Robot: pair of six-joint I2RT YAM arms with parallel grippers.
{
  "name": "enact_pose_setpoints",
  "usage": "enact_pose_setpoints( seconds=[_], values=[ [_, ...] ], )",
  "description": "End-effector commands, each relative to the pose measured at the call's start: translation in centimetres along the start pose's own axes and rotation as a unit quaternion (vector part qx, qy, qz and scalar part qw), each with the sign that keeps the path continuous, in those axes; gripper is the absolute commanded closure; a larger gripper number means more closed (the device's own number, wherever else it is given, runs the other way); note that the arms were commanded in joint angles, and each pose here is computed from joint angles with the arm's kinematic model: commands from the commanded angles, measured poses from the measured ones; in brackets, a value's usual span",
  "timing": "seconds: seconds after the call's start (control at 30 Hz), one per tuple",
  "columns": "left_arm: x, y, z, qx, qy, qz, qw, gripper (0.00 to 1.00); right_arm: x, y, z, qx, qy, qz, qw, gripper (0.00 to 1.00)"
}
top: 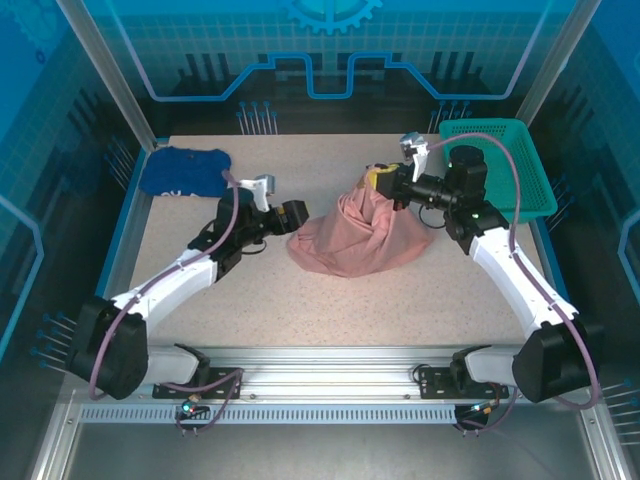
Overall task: Fold the inside-out t-shirt
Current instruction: Turn the T-shirt inside out at the center of the table.
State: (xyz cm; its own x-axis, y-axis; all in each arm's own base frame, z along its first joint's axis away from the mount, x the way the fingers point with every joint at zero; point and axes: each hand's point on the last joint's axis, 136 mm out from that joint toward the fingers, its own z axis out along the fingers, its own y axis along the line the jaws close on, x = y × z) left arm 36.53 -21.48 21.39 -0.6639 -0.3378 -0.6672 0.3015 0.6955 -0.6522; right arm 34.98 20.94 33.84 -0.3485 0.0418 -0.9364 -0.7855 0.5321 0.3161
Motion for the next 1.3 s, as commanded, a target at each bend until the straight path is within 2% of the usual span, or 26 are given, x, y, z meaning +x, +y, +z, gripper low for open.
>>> enact_pose_setpoints(
  seconds=[0.0, 0.07, 0.13, 0.17, 0.3, 0.4, 0.43, 0.57, 0.67, 0.77, 0.87, 0.93, 1.0, 1.13, 1.27],
  values=[
    [1.3, -5.7, 1.4, 0.107, 0.05, 0.01, 0.993, 0.21, -1.6, 1.5, 0.1, -0.025, -0.009, -0.032, 0.999, 1.0],
    [1.7, -6.9, 2.4, 0.122, 0.066, 0.012, 0.99, 0.21, -1.5, 1.5, 0.2, -0.025, -0.007, -0.032, 0.999, 1.0],
    [2.0, -7.1, 3.8, 0.123, 0.082, 0.005, 0.989, 0.28, -1.4, 1.6, 0.2, -0.026, -0.006, -0.031, 0.999, 1.0],
    [2.1, -6.9, 4.5, 0.119, 0.089, 0.001, 0.989, 0.34, -1.4, 1.7, 0.2, -0.026, -0.006, -0.032, 0.999, 1.0],
    [2.1, -3.3, 6.5, 0.055, 0.086, -0.027, 0.994, 0.71, -2.2, 1.8, -0.7, -0.009, -0.016, -0.045, 0.999, 1.0],
    [2.1, 0.5, 6.6, 0.017, 0.067, -0.067, 0.995, 0.89, -4.7, 1.7, -2.4, 0.013, -0.047, -0.052, 0.997, 1.0],
    [2.4, 1.9, 6.5, 0.002, 0.065, -0.079, 0.995, 0.93, -5.9, 1.9, -2.9, 0.017, -0.066, -0.054, 0.996, 1.0],
    [5.3, 6.6, 5.8, -0.079, 0.076, -0.103, 0.989, 0.98, -10.1, 3.3, -3.7, -0.005, -0.122, -0.042, 0.992, 1.0],
    [8.0, 9.4, 4.8, -0.118, 0.079, -0.119, 0.983, 0.96, -11.2, 4.5, -3.4, -0.027, -0.13, -0.036, 0.991, 1.0],
    [9.8, 10.9, 3.7, -0.139, 0.082, -0.117, 0.98, 0.91, -8.8, 4.1, -3.1, -0.017, -0.097, -0.034, 0.995, 1.0],
    [10.4, 11.7, 2.2, -0.16, 0.082, -0.091, 0.98, 0.71, -3.8, 2.1, -3.0, 0.017, -0.048, -0.01, 0.999, 1.0],
    [9.8, 11.7, 0.9, -0.171, 0.065, -0.069, 0.981, 0.53, -0.6, 1.2, -3.1, 0.025, -0.016, 0.004, 1.0, 1.0],
    [8.5, 10.8, -0.3, -0.169, 0.041, -0.04, 0.984, 0.43, 2.1, 0.9, -3.0, 0.02, 0.011, 0.014, 1.0, 1.0],
    [6.4, 7.8, -1.0, -0.126, 0.016, 0.003, 0.992, 0.33, 4.8, 0.7, -3.2, 0.014, 0.042, 0.017, 0.999, 1.0],
    [7.5, 3.1, 1.3, -0.053, 0.074, 0.036, 0.995, 0.31, 5.5, 0.4, -3.5, 0.022, 0.046, 0.02, 0.999, 1.0]
  ],
)
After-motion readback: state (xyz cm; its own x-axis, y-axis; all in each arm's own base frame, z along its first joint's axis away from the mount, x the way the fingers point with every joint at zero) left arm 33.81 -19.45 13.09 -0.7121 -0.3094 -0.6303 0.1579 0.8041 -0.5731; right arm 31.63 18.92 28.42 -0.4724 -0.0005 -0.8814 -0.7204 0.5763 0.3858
